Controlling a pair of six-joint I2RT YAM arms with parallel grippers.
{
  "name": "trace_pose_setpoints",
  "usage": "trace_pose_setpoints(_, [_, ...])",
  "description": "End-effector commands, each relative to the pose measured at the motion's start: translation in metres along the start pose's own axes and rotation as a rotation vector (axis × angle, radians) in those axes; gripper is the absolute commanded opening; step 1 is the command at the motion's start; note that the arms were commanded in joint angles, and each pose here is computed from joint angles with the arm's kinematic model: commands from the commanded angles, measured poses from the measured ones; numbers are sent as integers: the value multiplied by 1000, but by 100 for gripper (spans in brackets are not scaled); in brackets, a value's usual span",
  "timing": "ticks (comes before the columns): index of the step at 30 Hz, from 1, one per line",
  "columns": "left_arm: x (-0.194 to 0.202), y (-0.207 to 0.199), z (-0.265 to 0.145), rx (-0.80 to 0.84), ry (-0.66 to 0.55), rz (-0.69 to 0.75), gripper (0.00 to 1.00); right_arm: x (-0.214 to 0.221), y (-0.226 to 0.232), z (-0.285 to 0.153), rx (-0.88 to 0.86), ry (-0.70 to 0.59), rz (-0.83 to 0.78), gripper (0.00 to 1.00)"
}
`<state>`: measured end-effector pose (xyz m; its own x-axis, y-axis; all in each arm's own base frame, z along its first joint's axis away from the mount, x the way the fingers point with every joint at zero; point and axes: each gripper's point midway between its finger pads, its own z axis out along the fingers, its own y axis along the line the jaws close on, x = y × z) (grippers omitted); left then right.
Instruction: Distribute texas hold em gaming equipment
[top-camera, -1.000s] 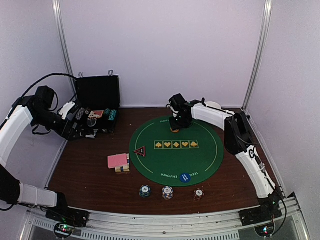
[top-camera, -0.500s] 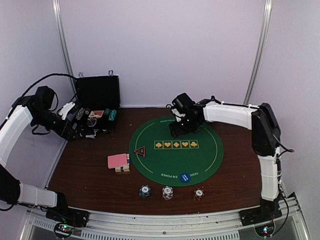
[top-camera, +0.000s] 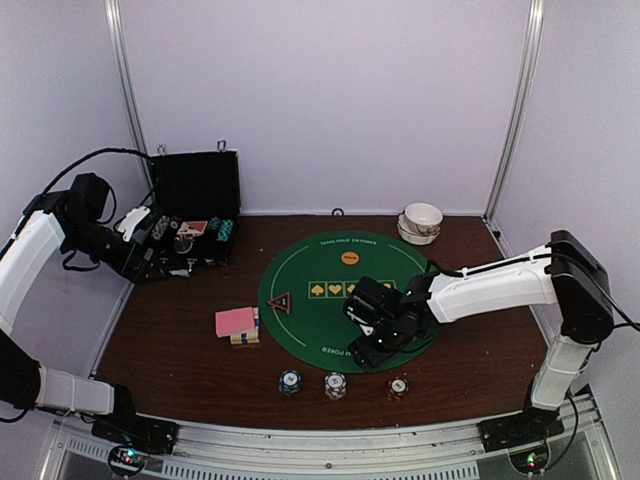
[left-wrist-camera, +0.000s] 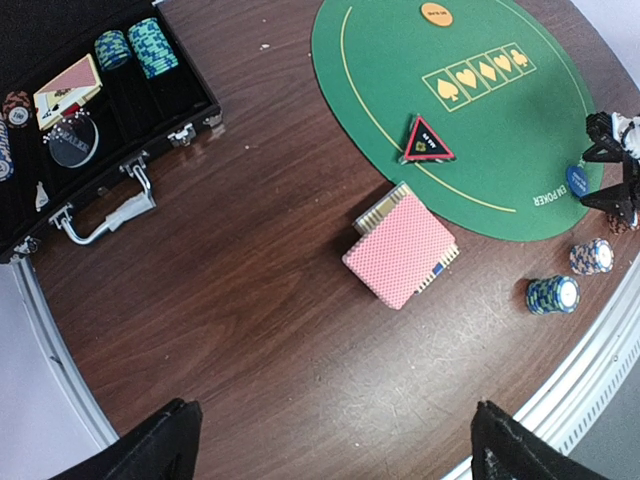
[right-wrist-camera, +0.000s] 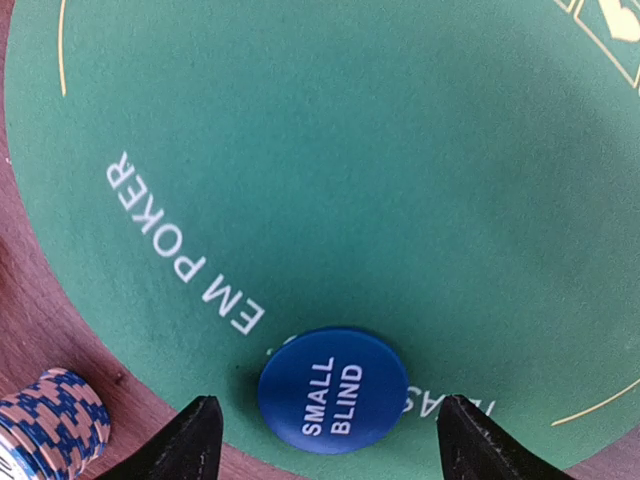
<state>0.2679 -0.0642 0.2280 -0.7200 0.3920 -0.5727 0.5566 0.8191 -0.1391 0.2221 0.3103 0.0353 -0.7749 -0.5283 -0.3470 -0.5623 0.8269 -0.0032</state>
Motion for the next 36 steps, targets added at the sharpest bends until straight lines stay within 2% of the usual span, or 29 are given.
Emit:
trace_pose_setpoints(1, [-7,-2,-12,-13,-33,25,98,-9,3,-10,4,-64,50,77])
trace_pose_setpoints(10, [-7,-4,-14,-12,-37,20,98,-13,6,1,12,-54,44,75])
trace_pose_setpoints(19, [-7,-4,-15,-14,-38,20,98,-7,1,14,41,-27,52,63])
trace_pose_setpoints(29, [-6,-5,-15,-12,-40,21,98,11,-32,13,104,0,107,52])
trace_pose_setpoints(36, [-7,-6,-15,-6,-42,21,98,21,-58,6,152,5,137,50])
